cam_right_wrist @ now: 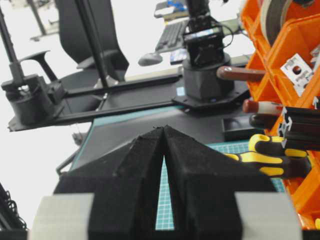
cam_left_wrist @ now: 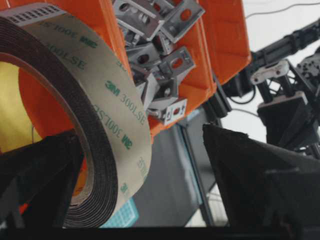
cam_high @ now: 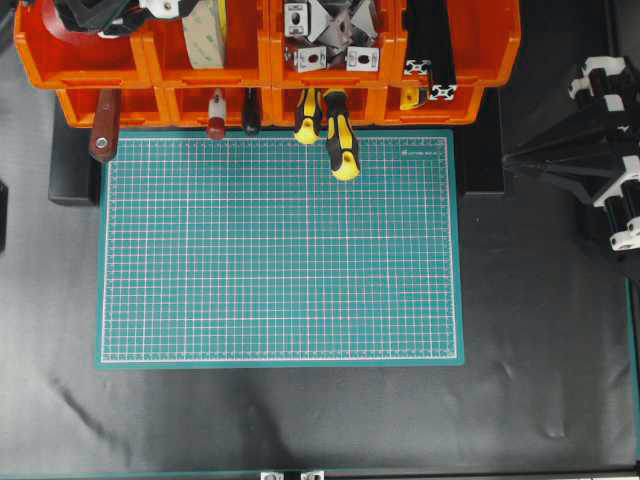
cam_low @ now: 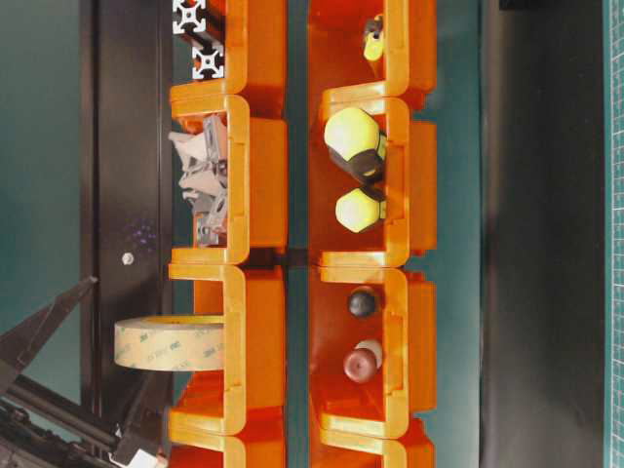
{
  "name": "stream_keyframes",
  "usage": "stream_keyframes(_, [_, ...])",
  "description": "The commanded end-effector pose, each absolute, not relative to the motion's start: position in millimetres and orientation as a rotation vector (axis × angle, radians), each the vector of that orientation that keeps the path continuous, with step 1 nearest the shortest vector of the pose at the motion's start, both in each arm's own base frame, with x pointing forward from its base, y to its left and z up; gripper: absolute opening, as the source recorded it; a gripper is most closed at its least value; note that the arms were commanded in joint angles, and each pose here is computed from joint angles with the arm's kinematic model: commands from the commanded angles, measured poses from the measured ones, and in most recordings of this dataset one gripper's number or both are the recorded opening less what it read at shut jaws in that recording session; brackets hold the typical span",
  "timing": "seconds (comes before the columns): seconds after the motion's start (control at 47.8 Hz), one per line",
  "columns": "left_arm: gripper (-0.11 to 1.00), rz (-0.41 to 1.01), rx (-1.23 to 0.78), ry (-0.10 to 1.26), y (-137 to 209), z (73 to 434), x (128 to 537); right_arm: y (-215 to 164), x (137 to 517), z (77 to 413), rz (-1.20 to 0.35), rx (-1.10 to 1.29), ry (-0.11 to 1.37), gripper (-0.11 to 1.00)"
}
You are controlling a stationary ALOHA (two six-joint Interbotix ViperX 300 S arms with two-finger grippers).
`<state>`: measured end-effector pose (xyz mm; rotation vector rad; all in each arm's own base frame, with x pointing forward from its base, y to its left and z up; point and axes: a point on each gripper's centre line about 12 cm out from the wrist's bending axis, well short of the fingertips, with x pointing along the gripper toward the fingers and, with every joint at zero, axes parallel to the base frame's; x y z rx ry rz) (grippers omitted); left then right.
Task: Pick foam from container rack with left arm.
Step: 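Grasp the black double-sided tape roll with the left gripper and lift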
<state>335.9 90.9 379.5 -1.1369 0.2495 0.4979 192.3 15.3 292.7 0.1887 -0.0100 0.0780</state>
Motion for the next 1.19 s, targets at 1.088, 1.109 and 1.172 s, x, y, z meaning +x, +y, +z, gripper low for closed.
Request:
stream_keyframes(1.088, [0.24, 0.023, -0.753, 0.105, -10, 481, 328, 17, 192, 310, 0.091, 0.196, -0.060, 0.00])
stream_keyframes(1.109, [0.24, 0.007, -0.735, 0.116, -16, 485, 328, 17, 191, 310, 0.091, 0.196, -0.061, 0.00])
stream_keyframes(1.172, [0.24, -0.046, -0.664, 0.167, -37, 489, 326, 17, 191, 311, 0.091, 0.196, -0.066, 0.00])
